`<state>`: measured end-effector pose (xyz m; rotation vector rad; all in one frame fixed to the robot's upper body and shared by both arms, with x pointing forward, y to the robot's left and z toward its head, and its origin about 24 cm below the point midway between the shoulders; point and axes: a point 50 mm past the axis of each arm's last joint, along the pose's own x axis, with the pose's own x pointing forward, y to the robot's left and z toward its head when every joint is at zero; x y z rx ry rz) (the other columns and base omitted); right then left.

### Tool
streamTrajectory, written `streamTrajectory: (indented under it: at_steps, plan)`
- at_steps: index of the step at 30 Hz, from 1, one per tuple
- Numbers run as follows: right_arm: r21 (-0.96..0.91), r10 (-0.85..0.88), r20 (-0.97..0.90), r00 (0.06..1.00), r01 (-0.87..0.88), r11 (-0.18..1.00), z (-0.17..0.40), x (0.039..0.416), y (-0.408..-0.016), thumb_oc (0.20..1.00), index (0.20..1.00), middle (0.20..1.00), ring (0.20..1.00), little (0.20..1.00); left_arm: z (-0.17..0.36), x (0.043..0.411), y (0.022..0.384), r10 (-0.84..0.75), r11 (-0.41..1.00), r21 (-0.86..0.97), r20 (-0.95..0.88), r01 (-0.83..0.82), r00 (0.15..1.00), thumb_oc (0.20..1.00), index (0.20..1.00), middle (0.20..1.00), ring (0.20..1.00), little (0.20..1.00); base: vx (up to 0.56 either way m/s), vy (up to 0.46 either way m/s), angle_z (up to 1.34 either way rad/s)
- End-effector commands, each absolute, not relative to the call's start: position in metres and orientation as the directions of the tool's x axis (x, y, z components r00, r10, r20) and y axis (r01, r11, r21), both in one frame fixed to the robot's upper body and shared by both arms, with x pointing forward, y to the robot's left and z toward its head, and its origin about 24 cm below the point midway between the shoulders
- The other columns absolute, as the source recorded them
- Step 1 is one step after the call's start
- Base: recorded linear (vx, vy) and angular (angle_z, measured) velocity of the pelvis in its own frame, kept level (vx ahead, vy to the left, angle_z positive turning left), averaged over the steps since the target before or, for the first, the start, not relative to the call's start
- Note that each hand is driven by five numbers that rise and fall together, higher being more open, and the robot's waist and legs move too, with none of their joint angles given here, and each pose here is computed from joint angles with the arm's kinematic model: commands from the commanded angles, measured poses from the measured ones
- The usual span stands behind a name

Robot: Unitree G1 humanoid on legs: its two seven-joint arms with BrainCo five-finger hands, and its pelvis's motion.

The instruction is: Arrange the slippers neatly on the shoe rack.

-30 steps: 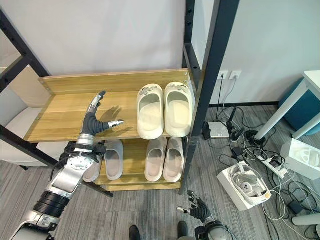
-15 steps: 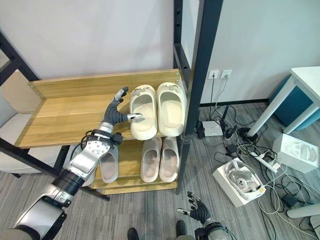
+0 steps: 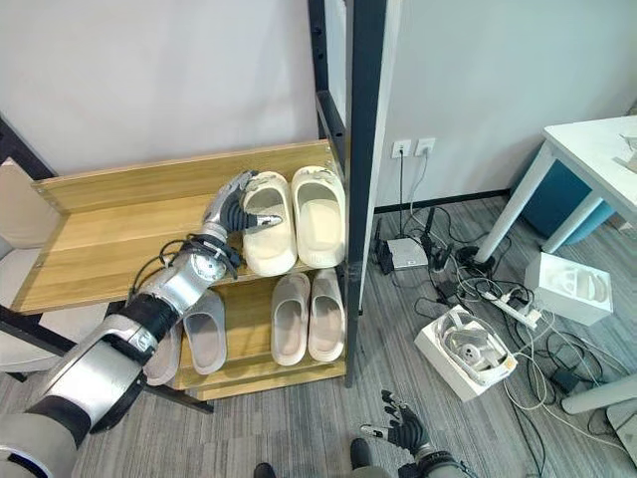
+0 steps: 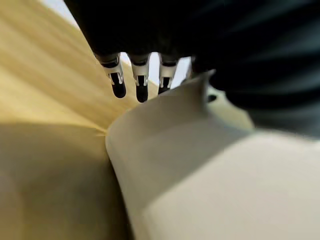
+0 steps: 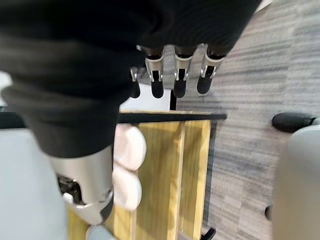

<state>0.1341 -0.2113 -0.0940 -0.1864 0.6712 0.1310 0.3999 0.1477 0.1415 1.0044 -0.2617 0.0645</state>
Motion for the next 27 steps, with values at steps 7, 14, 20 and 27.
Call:
streamTrajectory:
  at_steps: [7, 14, 20, 27]
  plan:
    - [-0.077, 0.102, -0.503, 0.858, -0.163, 0.984, -0.078, 0.153, -0.194, 1.000, 1.000, 1.000, 1.000, 1.000, 0.171, 0.410, 0.165, 0.003, 0.455, 0.842, 0.325, -0.291, 0.946, 1.000, 1.000, 1.000, 1.000, 1.000, 0.00, -0.002, -0.08]
    - [-0.054, 0.086, -0.493, 0.866, -0.129, 0.990, -0.078, 0.158, -0.189, 1.000, 1.000, 1.000, 1.000, 1.000, 0.173, 0.391, 0.136, -0.104, 0.585, 0.752, 0.439, -0.303, 0.892, 1.000, 1.000, 1.000, 1.000, 1.000, -0.01, 0.005, 0.06]
    - [-0.036, 0.100, -0.489, 0.866, -0.134, 0.990, -0.080, 0.161, -0.181, 1.000, 1.000, 1.000, 1.000, 1.000, 0.169, 0.370, 0.126, -0.153, 0.681, 0.679, 0.499, -0.275, 0.853, 1.000, 1.000, 1.000, 1.000, 1.000, -0.01, 0.005, 0.14]
    - [-0.032, 0.115, -0.482, 0.868, -0.149, 0.988, -0.080, 0.163, -0.175, 1.000, 1.000, 1.000, 1.000, 1.000, 0.200, 0.350, 0.123, -0.138, 0.765, 0.538, 0.674, -0.355, 0.726, 1.000, 1.000, 1.000, 1.000, 1.000, 0.00, -0.001, 0.04]
